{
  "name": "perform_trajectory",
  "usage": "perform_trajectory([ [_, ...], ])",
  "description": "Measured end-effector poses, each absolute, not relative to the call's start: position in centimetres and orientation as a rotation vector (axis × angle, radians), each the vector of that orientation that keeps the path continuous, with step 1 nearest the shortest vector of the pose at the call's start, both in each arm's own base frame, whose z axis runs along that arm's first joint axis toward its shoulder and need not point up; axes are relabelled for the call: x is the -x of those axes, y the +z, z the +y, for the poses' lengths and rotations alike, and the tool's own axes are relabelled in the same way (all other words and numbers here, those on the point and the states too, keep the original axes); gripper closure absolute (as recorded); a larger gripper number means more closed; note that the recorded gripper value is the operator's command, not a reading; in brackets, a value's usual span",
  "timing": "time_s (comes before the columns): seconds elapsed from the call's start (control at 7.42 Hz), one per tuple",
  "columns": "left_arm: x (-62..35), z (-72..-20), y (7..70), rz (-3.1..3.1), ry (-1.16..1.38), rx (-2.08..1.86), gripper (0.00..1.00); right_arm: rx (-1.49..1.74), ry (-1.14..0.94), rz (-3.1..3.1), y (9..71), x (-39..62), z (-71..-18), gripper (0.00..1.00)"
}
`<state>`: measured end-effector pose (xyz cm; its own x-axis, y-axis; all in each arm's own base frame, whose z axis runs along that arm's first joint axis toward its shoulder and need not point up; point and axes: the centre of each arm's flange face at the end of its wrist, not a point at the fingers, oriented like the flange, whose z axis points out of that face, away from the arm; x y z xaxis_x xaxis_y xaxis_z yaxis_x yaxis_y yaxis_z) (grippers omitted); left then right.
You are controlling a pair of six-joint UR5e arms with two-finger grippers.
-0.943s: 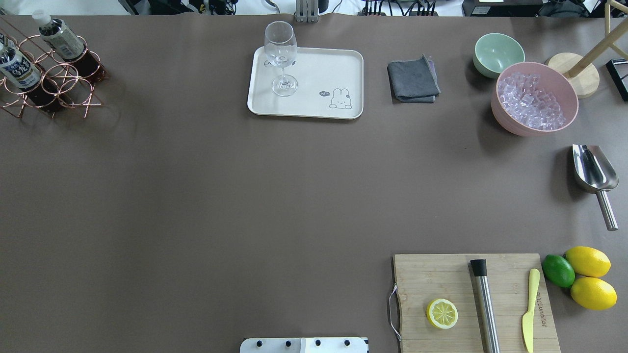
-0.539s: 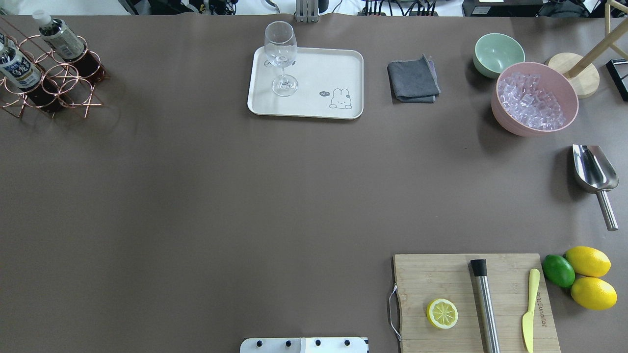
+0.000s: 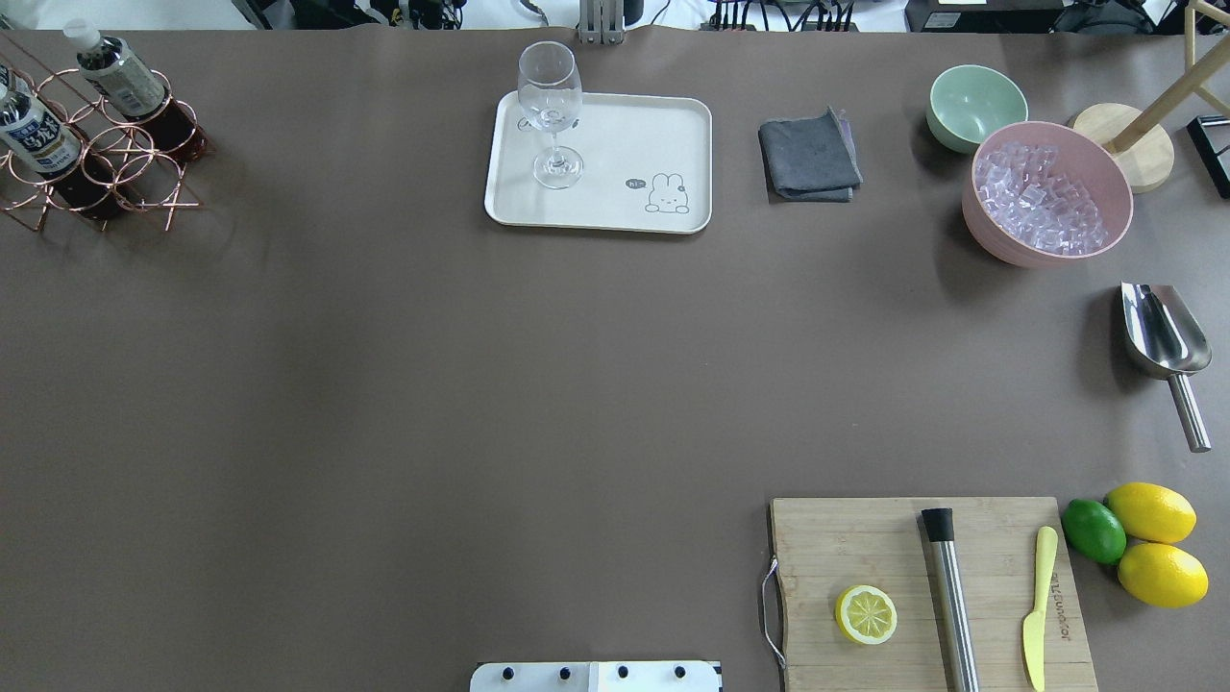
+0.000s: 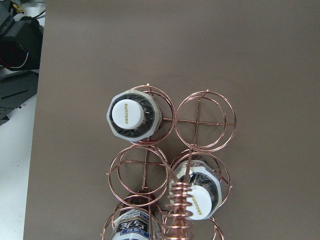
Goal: Take tea from basket to plate
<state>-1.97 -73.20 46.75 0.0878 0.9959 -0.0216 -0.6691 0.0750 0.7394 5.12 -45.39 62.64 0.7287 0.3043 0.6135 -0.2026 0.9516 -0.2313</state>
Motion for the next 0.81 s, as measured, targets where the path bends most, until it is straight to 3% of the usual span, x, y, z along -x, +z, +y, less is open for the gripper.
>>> perform_trajectory([
  [0.27,1.86,-73.29,47.06,0.634,1.389,-0.664,0.28,0.153,0.28,-0.701,62.65,-5.12,-45.39,0.0],
  [0.54,2.08,-73.08,47.25,0.639,1.386,-0.669,0.54,0.154,0.281,-0.701,62.7,-5.12,-45.39,0.0],
  [0.67,2.4,-72.97,47.33,0.64,1.381,-0.672,1.0,0.154,0.281,-0.701,62.71,-5.12,-45.39,0.0],
  [0.81,2.64,-72.73,47.63,0.648,1.375,-0.675,1.0,0.154,0.281,-0.701,62.71,-5.12,-45.39,0.0],
])
